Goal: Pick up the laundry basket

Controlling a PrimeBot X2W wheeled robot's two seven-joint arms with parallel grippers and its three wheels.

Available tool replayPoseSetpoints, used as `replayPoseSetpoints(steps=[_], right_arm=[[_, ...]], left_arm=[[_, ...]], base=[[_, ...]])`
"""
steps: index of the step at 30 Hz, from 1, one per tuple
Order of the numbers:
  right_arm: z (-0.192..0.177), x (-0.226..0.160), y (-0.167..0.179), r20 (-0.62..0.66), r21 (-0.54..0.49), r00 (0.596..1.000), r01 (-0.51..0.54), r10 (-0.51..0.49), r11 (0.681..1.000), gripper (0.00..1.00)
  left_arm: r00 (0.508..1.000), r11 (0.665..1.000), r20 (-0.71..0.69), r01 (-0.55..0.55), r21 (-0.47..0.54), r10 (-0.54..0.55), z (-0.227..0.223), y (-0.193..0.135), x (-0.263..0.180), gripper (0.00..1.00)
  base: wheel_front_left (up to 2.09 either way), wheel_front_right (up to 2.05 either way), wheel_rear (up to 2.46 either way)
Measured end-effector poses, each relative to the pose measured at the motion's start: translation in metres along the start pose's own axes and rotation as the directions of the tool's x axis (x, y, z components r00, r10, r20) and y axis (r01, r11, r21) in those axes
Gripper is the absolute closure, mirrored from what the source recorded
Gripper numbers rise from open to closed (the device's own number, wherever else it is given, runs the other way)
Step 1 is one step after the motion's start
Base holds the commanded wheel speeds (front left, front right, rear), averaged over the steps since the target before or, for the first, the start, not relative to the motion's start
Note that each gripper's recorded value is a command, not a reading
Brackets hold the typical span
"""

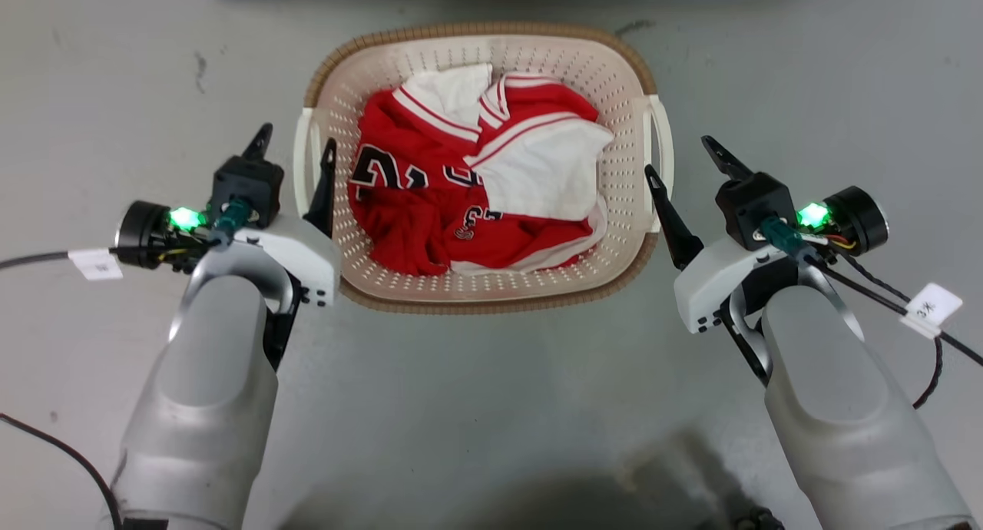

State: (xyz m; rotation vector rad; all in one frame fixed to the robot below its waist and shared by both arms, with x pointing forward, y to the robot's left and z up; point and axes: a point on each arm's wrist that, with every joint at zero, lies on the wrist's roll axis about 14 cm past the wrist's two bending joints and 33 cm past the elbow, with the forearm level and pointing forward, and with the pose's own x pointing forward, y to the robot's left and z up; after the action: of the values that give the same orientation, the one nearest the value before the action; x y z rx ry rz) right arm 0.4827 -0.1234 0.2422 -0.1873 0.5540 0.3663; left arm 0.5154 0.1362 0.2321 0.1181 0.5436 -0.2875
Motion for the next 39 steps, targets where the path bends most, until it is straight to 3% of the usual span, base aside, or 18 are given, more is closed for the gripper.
replayPoseSetpoints(steps=[18, 32, 33, 34, 35, 36, 39], right_arm=[[-0.079, 0.03, 0.005, -0.215, 0.017, 0.975, -0.061, 0.063, 0.998, 0.0], [-0.102, 0.044, 0.004, -0.269, 0.058, 0.961, -0.056, 0.07, 0.997, 0.0], [-0.103, 0.044, 0.005, -0.272, 0.061, 0.959, -0.058, 0.072, 0.996, 0.46], [-0.104, 0.045, 0.006, -0.274, 0.061, 0.959, -0.06, 0.074, 0.996, 0.78], [-0.104, 0.046, 0.006, -0.275, 0.06, 0.959, -0.062, 0.076, 0.996, 1.0], [-0.106, 0.047, 0.007, -0.279, 0.06, 0.957, -0.066, 0.08, 0.996, 1.0], [-0.109, 0.047, 0.013, -0.29, 0.075, 0.953, -0.071, 0.09, 0.995, 1.0]], left_arm=[[0.983, 1.0, -0.185, 0.014, -0.017, -0.017, -0.078, 0.0, 0.041, 0.0], [0.963, 0.998, -0.264, 0.059, -0.015, -0.061, -0.112, -0.013, 0.05, 0.0], [0.962, 0.998, -0.266, 0.057, -0.019, -0.06, -0.113, -0.012, 0.051, 0.0], [0.962, 0.998, -0.267, 0.055, -0.025, -0.06, -0.114, -0.012, 0.051, 0.0], [0.961, 0.998, -0.269, 0.065, -0.024, -0.069, -0.115, -0.014, 0.052, 0.65], [0.96, 0.997, -0.27, 0.069, -0.023, -0.073, -0.116, -0.015, 0.052, 1.0], [0.959, 0.997, -0.271, 0.08, -0.025, -0.084, -0.116, -0.017, 0.054, 1.0]], base=[[0.0, 0.0, 0.0], [0.0, 0.0, 0.0], [0.0, 0.0, 0.0], [0.0, 0.0, 0.0], [0.0, 0.0, 0.0], [0.0, 0.0, 0.0], [0.0, 0.0, 0.0]])
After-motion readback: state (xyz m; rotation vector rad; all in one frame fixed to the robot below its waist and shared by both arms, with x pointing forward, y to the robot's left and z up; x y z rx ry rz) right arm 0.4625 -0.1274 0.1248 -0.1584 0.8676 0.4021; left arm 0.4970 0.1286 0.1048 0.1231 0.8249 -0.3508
